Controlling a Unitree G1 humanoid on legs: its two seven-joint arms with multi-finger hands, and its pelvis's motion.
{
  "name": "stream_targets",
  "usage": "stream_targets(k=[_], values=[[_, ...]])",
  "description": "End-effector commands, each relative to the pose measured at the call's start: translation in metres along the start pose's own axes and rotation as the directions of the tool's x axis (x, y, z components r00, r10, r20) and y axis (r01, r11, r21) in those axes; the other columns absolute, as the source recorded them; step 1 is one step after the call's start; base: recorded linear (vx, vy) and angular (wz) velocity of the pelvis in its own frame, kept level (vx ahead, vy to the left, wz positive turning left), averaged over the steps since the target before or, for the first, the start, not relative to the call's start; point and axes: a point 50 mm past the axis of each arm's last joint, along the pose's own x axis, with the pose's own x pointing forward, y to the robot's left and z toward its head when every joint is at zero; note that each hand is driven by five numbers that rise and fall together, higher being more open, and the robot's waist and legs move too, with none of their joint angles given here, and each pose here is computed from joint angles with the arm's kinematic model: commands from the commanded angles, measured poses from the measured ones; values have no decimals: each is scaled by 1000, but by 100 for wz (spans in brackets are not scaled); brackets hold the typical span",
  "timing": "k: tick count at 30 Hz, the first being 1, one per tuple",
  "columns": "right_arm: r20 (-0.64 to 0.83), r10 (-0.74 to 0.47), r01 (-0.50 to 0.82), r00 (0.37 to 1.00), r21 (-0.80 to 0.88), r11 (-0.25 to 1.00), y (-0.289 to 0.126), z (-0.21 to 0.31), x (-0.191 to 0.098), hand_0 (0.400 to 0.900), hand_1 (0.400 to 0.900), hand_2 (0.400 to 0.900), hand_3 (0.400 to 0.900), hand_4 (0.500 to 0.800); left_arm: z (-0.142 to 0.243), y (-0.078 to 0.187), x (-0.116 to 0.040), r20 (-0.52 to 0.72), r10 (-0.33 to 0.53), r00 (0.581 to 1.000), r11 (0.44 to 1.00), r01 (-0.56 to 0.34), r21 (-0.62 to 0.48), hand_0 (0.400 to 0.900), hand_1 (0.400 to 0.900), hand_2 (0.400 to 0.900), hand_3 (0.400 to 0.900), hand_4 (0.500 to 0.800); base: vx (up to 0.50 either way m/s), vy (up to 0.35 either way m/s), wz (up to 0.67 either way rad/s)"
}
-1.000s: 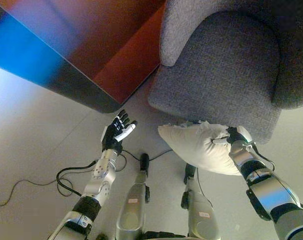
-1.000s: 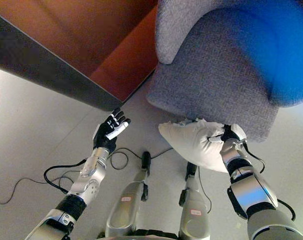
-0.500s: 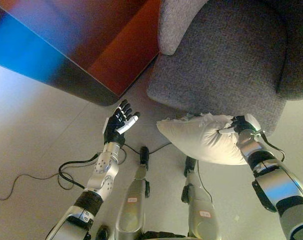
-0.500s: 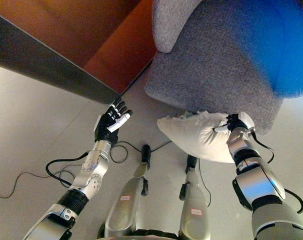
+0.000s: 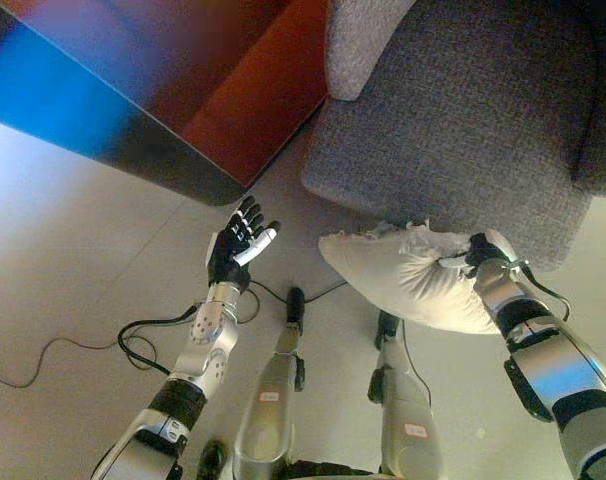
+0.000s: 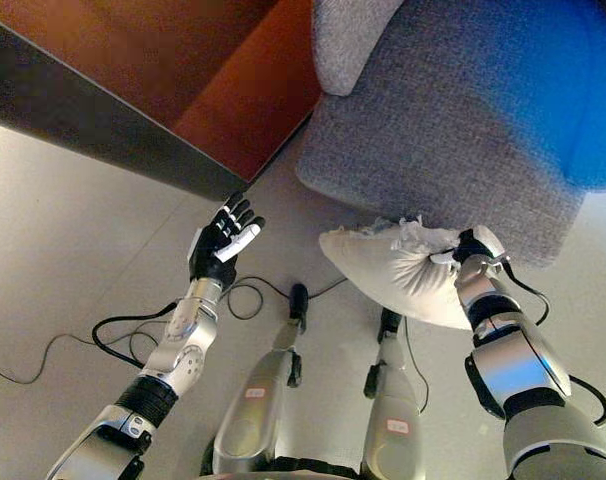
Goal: Pick up the pillow and put it on the sofa.
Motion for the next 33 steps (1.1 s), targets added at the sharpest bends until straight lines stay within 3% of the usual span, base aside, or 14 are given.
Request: stream_targets(k=[1,21,33], values=[[71,-94,97,993,-32,995,-34,23,2,400,400,400,400,500,44,-16,5,221,-94,971,995,101,-19,900,900,900,900,800,0,0,0],[111,-70,76,991,-50,996,-19,5,-1,400,400,400,400,500,20,7,-1,96,-19,995,1000,21,-19,900,900,900,900,800,25,-4,0],[134,-3,17,991,-107,994,-7,-12,-13,400,400,400,400,500,-17,40,-30,-96,70,993,997,-67,42,900,900,900,900,800,153,-23,4]])
